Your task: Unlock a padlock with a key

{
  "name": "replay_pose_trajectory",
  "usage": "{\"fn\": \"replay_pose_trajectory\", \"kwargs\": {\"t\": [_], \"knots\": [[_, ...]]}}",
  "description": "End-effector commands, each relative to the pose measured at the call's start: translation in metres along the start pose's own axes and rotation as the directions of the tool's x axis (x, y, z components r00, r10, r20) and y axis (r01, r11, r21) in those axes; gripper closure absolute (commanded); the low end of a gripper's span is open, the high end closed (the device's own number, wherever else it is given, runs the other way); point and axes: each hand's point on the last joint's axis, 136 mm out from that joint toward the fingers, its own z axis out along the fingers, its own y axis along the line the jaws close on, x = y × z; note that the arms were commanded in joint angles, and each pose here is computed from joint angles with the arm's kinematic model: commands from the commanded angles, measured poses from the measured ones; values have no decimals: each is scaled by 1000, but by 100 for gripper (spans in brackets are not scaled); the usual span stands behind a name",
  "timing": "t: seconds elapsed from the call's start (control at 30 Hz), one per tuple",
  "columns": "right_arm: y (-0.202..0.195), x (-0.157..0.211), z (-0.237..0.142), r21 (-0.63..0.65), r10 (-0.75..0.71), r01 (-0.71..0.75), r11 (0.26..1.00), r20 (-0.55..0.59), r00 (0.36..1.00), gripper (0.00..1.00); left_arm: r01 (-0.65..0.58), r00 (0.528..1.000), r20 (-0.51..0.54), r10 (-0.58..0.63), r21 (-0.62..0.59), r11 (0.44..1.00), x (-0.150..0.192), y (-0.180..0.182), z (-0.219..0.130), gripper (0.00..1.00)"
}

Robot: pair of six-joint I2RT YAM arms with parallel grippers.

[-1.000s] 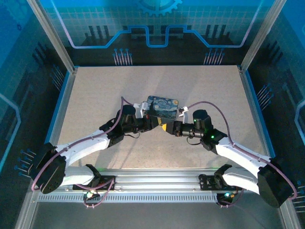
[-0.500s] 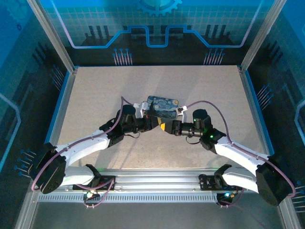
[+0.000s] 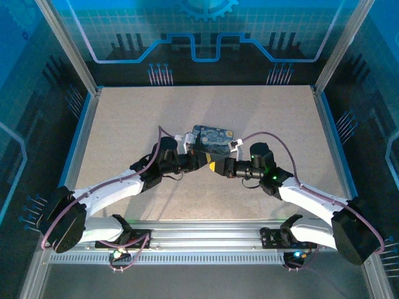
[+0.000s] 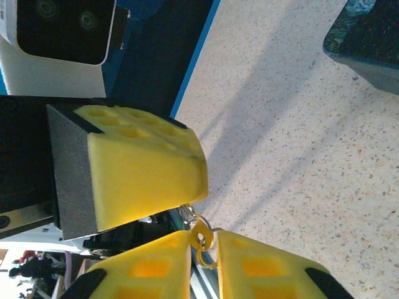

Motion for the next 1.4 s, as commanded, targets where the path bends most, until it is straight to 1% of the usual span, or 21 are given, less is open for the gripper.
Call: {"fn": "replay_pose_trajectory", "kwargs": {"t": [0.0, 0.07, 0.17, 0.2, 0.27, 0.33, 0.37, 0.4, 0.5, 0.6, 0.77, 0.9, 0.97, 1.07, 1.23, 1.37], "knots": [[3, -2, -2, 11, -13, 12, 1000, 17, 1000, 87, -61, 998, 3, 61, 38, 997, -5, -19, -7, 100], [3, -2, -3, 15, -15, 15, 1000, 18, 1000, 91, -68, 998, -3, 68, 35, 997, -5, -19, -7, 99], [1, -1, -5, 30, -21, 21, 999, 13, 1000, 96, -85, 996, -6, 85, 27, 996, -5, -20, -8, 79], [1, -2, -6, 34, -28, 28, 999, 17, 999, 97, -92, 996, -4, 92, 19, 996, -5, -20, -9, 75], [-5, 2, -8, 63, -17, 17, 998, 4, 1000, 99, -105, 994, -1, 105, 4, 994, -6, -19, -11, 74], [-8, 3, -10, 74, -13, 13, 997, 8, 1000, 100, -118, 993, 4, 118, -17, 993, -8, -17, -14, 70], [-10, 3, -11, 82, -12, 12, 997, 11, 1000, 100, -123, 992, 6, 123, -32, 992, -8, -15, -15, 63], [-12, 3, -12, 89, -6, 5, 996, 13, 1000, 100, -128, 992, 8, 129, -47, 991, -9, -13, -17, 59], [-21, 0, -16, 116, 8, -10, 993, 22, 1000, 100, -145, 989, 12, 147, -98, 985, -10, -3, -20, 47], [-30, -8, -20, 138, 15, -20, 990, 43, 999, 100, -156, 987, 13, 160, -157, 975, -11, 11, -23, 39], [-50, -28, -23, 176, 33, -48, 983, 82, 996, 100, -178, 984, -15, 180, -256, 950, -7, 44, -20, 32], [-67, -47, -21, 203, 41, -63, 977, 111, 993, 100, -196, 981, -48, 190, -297, 934, -6, 62, -12, 29], [-80, -58, -22, 224, 50, -82, 971, 147, 988, 100, -206, 979, -67, 194, -314, 927, -6, 69, -7, 27], [-89, -76, -20, 208, 55, -96, 973, 195, 979, 100, -218, 976, -86, 201, -328, 919, -8, 74, -1, 24], [-96, -89, -8, 213, 44, -81, 974, 173, 984, 99, -240, 970, -122, 210, -356, 903, -10, 86, 11, 21], [-101, -99, 0, 234, 22, -58, 971, 154, 988, 99, -244, 969, -115, 217, -370, 896, -15, 94, 21, 20]]}}
